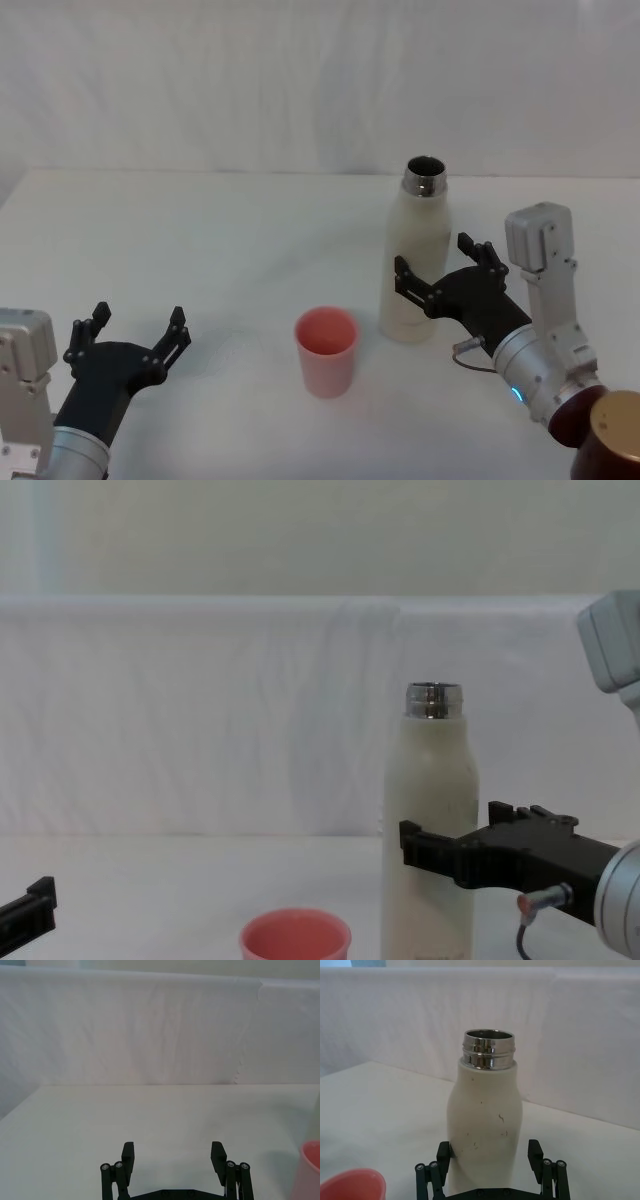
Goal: Grasp the thermos with one hand and pour water into the cup lid.
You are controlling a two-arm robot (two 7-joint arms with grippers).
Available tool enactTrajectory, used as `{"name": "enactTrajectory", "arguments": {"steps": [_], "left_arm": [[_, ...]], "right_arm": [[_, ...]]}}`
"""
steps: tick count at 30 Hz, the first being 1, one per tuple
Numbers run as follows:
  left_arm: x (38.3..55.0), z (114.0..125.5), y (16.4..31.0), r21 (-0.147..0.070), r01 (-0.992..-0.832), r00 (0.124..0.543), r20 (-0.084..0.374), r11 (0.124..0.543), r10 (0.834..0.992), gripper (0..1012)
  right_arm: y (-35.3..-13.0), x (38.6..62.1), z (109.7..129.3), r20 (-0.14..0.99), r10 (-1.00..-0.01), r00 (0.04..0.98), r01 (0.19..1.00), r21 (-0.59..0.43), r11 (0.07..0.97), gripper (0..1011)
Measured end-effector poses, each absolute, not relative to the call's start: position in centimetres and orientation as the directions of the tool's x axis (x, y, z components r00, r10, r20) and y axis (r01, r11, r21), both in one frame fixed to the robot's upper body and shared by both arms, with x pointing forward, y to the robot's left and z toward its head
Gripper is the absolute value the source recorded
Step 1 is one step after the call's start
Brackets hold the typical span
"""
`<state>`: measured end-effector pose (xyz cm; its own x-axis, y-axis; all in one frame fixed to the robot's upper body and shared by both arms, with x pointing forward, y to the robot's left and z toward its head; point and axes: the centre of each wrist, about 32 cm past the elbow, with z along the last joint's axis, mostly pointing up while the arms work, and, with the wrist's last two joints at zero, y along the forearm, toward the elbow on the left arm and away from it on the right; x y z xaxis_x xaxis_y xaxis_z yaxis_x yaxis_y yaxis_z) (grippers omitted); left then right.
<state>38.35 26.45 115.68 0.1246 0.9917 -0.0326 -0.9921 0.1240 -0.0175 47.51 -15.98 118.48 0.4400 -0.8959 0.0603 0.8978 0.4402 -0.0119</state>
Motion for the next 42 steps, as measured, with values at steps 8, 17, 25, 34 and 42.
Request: {"name": "enactTrajectory", "arguments": {"steps": [8, 17, 25, 34, 42], "left_arm": [[38.4, 115.7, 26.5, -0.018, -0.992, 0.124, -0.033, 0.124, 0.992, 1001], [38.4, 115.7, 26.5, -0.018, -0.992, 0.125, -0.033, 0.124, 0.992, 1001], [38.4, 115.7, 26.5, -0.018, -0.992, 0.125, -0.033, 0.124, 0.992, 1001], [38.4, 115.7, 26.5, -0.018, -0.992, 0.125, -0.033, 0.124, 0.992, 1001], [38.4, 115.7, 26.5, -0.018, -0.992, 0.125, -0.033, 0.124, 0.992, 1001]], "right_arm": [[-15.5, 48.0, 118.4, 0.052, -0.894, 0.446, 0.895, -0.008, 0.446, 1001], [-15.1, 48.6, 118.3, 0.038, -0.893, 0.449, 0.894, -0.005, 0.449, 1001], [-14.9, 48.8, 118.2, 0.024, -0.893, 0.45, 0.893, -0.005, 0.45, 1001], [-14.6, 49.1, 118.2, 0.012, -0.892, 0.452, 0.892, -0.004, 0.452, 1001], [-14.4, 49.4, 118.2, 0.004, -0.891, 0.454, 0.891, -0.004, 0.454, 1001]]}}
